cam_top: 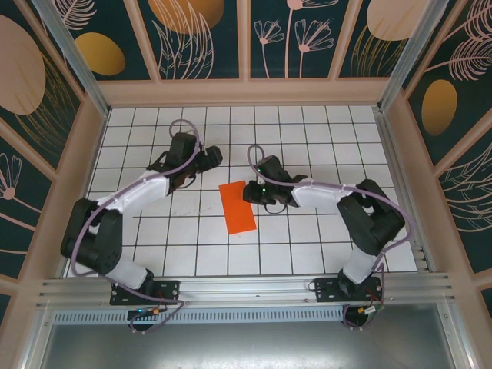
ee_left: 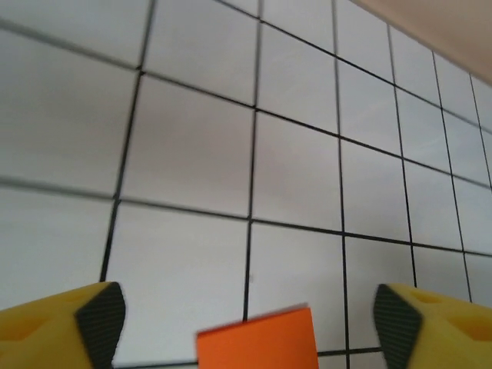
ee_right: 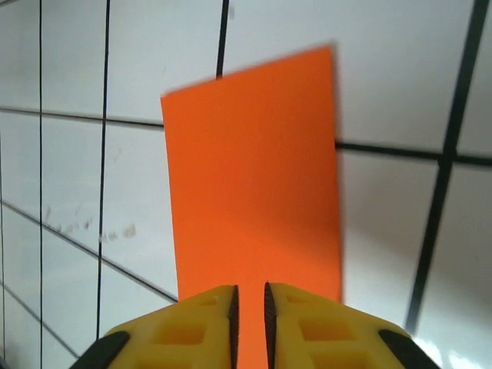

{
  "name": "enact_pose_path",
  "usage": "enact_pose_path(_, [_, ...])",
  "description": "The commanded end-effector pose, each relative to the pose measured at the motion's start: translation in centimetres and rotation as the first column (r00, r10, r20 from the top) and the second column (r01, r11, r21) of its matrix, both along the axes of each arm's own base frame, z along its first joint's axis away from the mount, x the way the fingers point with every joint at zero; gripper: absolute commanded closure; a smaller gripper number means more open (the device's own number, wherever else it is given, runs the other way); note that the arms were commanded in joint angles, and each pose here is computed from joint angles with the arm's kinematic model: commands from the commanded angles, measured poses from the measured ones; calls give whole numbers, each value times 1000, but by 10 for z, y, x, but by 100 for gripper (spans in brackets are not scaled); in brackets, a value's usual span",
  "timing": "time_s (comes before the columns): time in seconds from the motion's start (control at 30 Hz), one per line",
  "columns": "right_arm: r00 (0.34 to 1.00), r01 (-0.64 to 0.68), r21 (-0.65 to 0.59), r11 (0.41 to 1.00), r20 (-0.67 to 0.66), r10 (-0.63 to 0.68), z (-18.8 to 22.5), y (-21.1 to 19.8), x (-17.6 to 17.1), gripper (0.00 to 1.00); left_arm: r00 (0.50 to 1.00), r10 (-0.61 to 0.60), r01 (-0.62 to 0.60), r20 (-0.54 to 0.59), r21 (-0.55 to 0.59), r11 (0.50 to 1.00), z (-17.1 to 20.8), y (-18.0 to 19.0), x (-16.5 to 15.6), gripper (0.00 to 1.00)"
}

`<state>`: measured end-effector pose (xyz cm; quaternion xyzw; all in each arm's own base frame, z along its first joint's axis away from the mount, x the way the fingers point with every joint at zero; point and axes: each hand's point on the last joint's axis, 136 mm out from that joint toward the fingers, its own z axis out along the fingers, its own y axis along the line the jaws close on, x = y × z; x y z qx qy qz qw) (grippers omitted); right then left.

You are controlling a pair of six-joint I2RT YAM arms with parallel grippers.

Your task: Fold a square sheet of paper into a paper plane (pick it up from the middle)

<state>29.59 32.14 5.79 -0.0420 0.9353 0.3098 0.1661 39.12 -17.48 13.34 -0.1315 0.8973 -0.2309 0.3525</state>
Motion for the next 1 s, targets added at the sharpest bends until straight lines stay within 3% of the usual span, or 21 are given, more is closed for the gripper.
enact_pose_path(0.0, [1000,-6,-47,999,8,6,-13,9,13,77,993,112,-113,-41,-30,993,-14,21,-23,5])
enact_pose_path(0.03, [1000,-9,-46,999,5,9,-16,13,17,76,992,116,-117,-43,-35,992,-17,24,-31,2])
enact_pose_path(0.27, [998,29,-90,996,-48,-33,-45,16,31,73,996,59,-65,-62,-101,993,-24,21,-58,2])
enact_pose_path(0.53, [950,250,-129,960,-161,-269,-78,-45,32,73,991,-27,-2,-134,-216,976,-46,2,-79,2])
enact_pose_path(0.73, [958,260,-45,964,-113,-264,-42,-46,38,73,981,-98,33,-169,-349,937,-52,-17,-95,2])
enact_pose_path(0.87, [973,228,20,973,-37,-227,-4,-40,43,70,971,-150,70,-187,-376,924,-55,-32,-108,1])
enact_pose_path(0.97, [975,222,12,975,-21,-222,2,-43,42,66,959,-195,108,-203,-375,921,-60,-47,-118,1])
